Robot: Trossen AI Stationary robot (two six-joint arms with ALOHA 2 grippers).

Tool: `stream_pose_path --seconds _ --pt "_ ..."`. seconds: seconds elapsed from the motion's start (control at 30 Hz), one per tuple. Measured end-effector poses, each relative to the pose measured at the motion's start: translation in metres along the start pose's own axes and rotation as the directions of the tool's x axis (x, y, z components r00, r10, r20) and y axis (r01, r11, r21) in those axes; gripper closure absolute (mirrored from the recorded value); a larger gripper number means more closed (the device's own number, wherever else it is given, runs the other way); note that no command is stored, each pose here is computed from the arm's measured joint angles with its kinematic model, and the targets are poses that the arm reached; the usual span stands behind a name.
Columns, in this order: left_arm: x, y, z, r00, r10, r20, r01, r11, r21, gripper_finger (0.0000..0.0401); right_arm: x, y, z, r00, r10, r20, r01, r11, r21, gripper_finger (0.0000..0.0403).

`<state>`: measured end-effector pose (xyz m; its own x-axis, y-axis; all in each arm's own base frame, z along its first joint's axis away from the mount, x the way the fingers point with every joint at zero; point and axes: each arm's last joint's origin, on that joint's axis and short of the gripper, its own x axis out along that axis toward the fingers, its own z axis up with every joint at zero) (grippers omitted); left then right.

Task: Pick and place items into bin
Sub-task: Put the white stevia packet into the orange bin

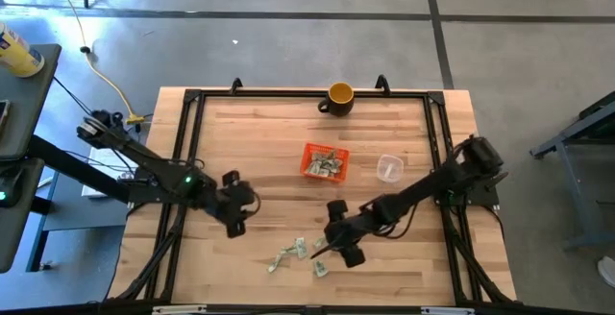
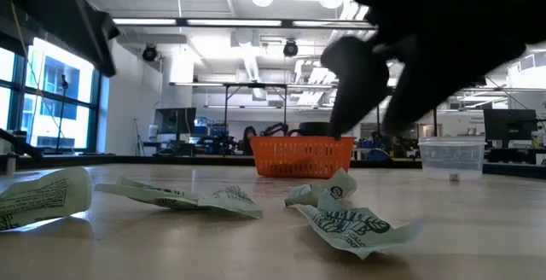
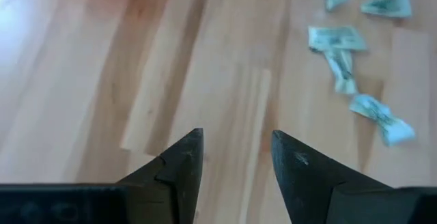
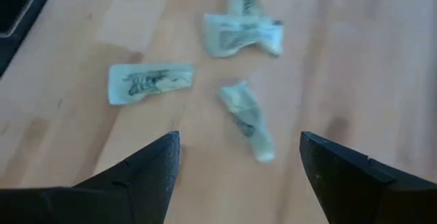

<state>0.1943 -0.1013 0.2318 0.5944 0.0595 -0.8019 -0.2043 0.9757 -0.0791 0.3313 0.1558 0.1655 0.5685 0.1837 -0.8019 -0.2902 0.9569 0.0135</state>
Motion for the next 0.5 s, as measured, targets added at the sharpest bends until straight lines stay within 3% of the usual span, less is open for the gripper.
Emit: stream_pose_path --seconds 0.17,0.33,0.5 --pt "0.003 -0.003 -0.010 1.000 0.020 -0.005 -0.020 1.000 0.011 0.0197 0.027 0.002 -0.002 0.998 0.000 -0.056 0.000 1.000 0.000 0.0111" --pt "0.005 -0.002 -0.012 1.000 0.027 -0.010 -0.026 1.000 0.013 0.0197 0.038 -0.008 0.002 0.996 0.012 -0.089 -0.004 0.995 0.097 0.0114" --pt "0.005 -0.002 -0.012 0.999 0.033 -0.002 -0.033 0.999 0.012 0.0197 0.042 -0.028 -0.002 0.988 0.028 -0.150 -0.001 0.985 0.174 0.0162"
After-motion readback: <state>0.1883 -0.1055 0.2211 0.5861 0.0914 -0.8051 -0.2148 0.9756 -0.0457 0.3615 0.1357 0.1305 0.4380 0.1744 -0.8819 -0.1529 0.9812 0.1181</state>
